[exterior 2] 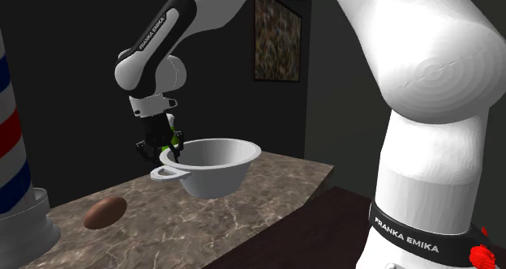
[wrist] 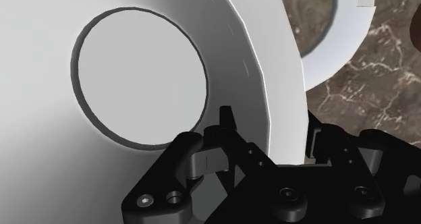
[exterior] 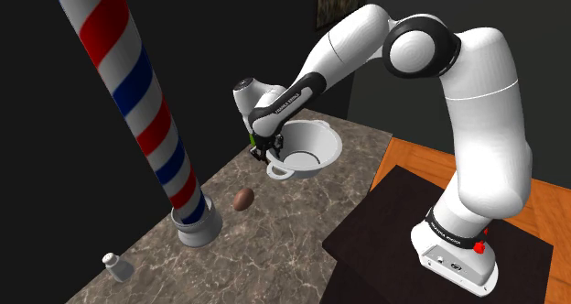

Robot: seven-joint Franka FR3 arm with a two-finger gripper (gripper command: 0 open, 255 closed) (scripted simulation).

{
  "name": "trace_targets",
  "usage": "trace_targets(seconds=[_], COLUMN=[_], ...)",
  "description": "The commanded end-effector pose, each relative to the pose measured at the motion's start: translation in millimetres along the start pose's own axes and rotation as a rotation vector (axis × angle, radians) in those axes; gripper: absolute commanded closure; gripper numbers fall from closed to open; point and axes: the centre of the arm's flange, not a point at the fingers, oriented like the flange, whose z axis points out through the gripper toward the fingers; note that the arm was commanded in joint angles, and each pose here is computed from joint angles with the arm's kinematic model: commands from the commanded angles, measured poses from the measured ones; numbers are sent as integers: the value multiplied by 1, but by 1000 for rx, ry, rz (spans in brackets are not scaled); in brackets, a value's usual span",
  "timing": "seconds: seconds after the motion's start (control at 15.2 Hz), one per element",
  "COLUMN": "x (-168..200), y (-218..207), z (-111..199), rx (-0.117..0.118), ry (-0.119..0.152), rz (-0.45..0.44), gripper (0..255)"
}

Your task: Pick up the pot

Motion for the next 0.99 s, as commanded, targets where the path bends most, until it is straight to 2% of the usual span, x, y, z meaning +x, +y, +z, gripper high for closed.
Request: trace_targets(seconds=[0.0, 0.26, 0.92], x=[0, -1, -3], y=[-1, 0, 10], z=[1, 1, -51], rx=[0, 0, 0], ry=[-2, -2, -2], rz=[-1, -1, -1], gripper=[255, 255, 255])
